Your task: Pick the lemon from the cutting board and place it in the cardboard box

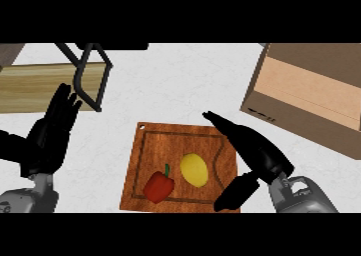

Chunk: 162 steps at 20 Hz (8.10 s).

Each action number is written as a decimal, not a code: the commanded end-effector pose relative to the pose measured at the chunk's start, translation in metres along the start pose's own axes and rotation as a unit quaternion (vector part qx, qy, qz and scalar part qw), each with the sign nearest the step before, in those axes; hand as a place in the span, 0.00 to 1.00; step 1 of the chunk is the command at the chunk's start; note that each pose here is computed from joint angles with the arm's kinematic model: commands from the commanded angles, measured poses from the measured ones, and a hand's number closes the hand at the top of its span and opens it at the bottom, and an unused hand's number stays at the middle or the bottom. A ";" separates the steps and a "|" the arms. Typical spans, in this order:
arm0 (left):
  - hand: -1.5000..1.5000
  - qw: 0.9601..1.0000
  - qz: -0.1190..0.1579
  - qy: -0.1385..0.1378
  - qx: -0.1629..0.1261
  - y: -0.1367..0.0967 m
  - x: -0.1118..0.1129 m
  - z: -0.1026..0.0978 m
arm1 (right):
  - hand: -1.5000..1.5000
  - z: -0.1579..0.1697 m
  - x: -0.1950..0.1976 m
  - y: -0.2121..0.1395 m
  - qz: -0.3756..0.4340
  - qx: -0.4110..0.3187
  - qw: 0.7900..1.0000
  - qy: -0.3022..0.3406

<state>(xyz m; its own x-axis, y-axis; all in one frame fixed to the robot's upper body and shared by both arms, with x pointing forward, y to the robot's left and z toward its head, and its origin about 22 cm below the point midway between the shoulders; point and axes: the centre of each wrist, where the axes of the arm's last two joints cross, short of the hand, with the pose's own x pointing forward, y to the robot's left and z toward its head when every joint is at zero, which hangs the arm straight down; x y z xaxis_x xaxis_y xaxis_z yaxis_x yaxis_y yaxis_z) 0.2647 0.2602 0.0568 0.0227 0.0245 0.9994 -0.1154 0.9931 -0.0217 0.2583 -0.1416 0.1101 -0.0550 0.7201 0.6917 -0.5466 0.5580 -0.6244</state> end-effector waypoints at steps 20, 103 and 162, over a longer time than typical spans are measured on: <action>0.50 1.000 -0.003 -0.005 -0.005 -0.011 -0.005 0.019 | 0.00 -0.033 -0.009 0.042 0.020 0.000 0.999 0.033; 0.50 1.000 0.007 -0.005 -0.007 -0.007 0.003 0.003 | 1.00 0.176 -0.044 -0.013 0.197 -0.205 0.914 -0.290; 0.50 1.000 0.001 -0.006 -0.021 -0.007 -0.007 -0.008 | 0.00 0.040 -0.217 -0.266 -0.241 -0.275 0.889 -0.275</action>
<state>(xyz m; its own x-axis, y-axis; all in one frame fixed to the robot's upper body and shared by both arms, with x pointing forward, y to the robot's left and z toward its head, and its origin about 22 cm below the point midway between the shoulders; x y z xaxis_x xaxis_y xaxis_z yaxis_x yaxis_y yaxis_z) 0.2666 0.2557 0.0540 0.0106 0.0275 0.9996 -0.0854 0.9960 -0.0265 0.3882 -0.4433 0.1430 -0.3853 0.1550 0.9097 -0.1549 0.9609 -0.2294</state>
